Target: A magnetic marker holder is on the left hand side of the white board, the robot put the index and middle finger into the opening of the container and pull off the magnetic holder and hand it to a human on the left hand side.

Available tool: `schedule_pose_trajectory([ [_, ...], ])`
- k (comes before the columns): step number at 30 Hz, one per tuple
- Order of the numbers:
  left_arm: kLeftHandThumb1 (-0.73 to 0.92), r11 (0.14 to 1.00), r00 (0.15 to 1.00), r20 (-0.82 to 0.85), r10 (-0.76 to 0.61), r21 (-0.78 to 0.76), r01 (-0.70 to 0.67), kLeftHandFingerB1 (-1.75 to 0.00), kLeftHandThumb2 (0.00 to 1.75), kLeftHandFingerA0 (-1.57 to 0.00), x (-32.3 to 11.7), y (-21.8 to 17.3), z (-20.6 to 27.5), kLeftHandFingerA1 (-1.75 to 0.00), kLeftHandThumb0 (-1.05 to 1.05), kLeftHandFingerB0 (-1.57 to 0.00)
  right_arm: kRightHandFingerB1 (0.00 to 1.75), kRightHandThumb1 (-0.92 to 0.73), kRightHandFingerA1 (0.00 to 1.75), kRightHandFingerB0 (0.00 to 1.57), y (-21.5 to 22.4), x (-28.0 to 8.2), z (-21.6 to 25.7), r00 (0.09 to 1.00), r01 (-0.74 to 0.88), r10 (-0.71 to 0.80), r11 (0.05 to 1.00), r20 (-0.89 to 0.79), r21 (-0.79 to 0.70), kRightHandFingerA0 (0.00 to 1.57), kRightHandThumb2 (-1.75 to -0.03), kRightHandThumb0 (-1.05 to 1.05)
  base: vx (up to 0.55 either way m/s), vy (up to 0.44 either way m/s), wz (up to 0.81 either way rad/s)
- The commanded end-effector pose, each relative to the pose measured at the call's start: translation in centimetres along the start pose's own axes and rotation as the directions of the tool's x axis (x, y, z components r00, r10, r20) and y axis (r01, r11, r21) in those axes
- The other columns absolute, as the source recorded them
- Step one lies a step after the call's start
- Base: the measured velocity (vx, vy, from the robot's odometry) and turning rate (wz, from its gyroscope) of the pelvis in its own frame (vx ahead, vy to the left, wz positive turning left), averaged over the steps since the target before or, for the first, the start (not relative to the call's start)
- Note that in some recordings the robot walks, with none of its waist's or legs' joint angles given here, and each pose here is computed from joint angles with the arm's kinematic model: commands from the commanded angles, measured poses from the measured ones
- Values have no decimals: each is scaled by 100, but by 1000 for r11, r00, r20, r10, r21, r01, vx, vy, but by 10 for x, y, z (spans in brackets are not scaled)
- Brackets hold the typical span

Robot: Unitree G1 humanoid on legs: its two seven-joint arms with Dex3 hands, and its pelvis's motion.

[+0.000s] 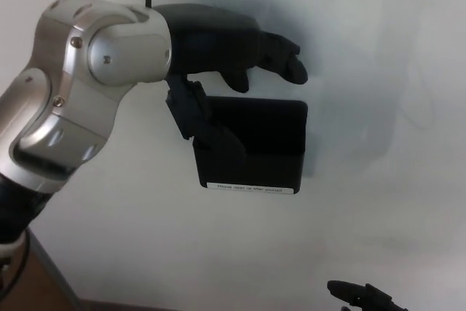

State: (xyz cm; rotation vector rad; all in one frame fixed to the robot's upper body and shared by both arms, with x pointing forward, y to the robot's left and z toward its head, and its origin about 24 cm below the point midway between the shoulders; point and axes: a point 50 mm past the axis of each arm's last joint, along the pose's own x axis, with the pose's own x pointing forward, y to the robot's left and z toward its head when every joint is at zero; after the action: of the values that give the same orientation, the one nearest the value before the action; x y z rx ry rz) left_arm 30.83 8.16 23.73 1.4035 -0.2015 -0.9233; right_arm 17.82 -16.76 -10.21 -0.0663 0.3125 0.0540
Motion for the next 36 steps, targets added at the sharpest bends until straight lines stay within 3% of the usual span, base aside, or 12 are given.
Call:
schedule_pose_trajectory([
  [1, 53, 998, 998, -54, -40, -41, 38, -29, 58, -29, 6, -10, -12, -34, -84, -25, 48, -79, 57, 61, -8, 1, 2, 1000, 14, -14, 1000, 7, -15, 74, -64, -61, 0, 0, 0],
  [3, 54, 997, 996, -65, -62, -47, 59, -28, 58, -28, 8, -13, -13, -33, -83, -23, 48, -78, 58, 62, -7, 2, 2, 1000, 12, -12, 1000, 8, 0, 75, -63, -61, 0, 0, 0],
  [4, 44, 995, 993, -77, -86, -56, 81, -36, 80, -22, 9, -15, -13, -41, -83, -18, 48, -78, 58, 62, -7, 2, 2, 1000, 13, -13, 1000, 7, 7, 75, -63, -61, 0, 0, 0],
  [12, 44, 979, 976, -95, -194, -84, 186, -36, 80, -22, 20, -33, -15, -41, -85, -18, 48, -78, 57, 63, -6, 3, 3, 1000, 15, -15, 1000, 4, 17, 74, -64, -60, 0, 0, 0],
  [14, 53, 976, 974, -99, -206, -97, 196, -28, 58, -25, 20, -36, -16, -32, -84, -22, 48, -78, 57, 63, -7, 2, 2, 1000, 16, -16, 1000, 2, 17, 74, -63, -60, 0, 0, 0],
  [16, 53, 975, 973, -102, -207, -102, 197, -28, 58, -27, 21, -38, -17, -33, -83, -21, 48, -78, 58, 63, -8, 2, 2, 1000, 12, -12, 1000, 3, 16, 75, -63, -60, 0, 0, 0],
  [17, 44, 976, 973, -104, -205, -102, 195, -36, 81, -23, 21, -39, -19, -42, -84, -17, 48, -78, 58, 64, -8, 2, 3, 1000, 11, -11, 1000, 5, 17, 74, -63, -61, 0, 0, 0],
  [20, 44, 976, 973, -110, -205, -103, 194, -36, 81, -24, 21, -40, -20, -43, -84, -16, 48, -78, 58, 63, -7, 3, 4, 1000, 12, -12, 1000, 10, 21, 74, -63, -60, 0, 0, 0],
  [21, 54, 975, 972, -111, -208, -103, 197, -28, 58, -25, 22, -40, -21, -31, -85, -21, 49, -77, 59, 62, -7, 3, 4, 1000, 10, -10, 1000, 12, 24, 73, -63, -60, 0, 0, 0],
  [23, 54, 974, 971, -111, -211, -103, 200, -28, 58, -25, 22, -40, -21, -31, -85, -21, 49, -77, 59, 62, -8, 3, 4, 1000, 8, -8, 1000, 14, 30, 73, -63, -60, 0, 0, 0],
  [24, 44, 975, 971, -113, -209, -105, 197, -36, 81, -22, 23, -40, -21, -41, -84, -17, 48, -78, 58, 62, -8, 3, 4, 1000, 10, -10, 1000, 10, 18, 74, -63, -61, 0, 0, 0],
  [36, 44, 976, 974, -132, -185, -137, 167, -36, 80, -29, 29, -40, -24, -46, -81, -15, 49, -78, 58, 63, -7, 4, 5, 1000, 6, -6, 1000, 18, 9, 74, -63, -61, 0, 0, 0],
])
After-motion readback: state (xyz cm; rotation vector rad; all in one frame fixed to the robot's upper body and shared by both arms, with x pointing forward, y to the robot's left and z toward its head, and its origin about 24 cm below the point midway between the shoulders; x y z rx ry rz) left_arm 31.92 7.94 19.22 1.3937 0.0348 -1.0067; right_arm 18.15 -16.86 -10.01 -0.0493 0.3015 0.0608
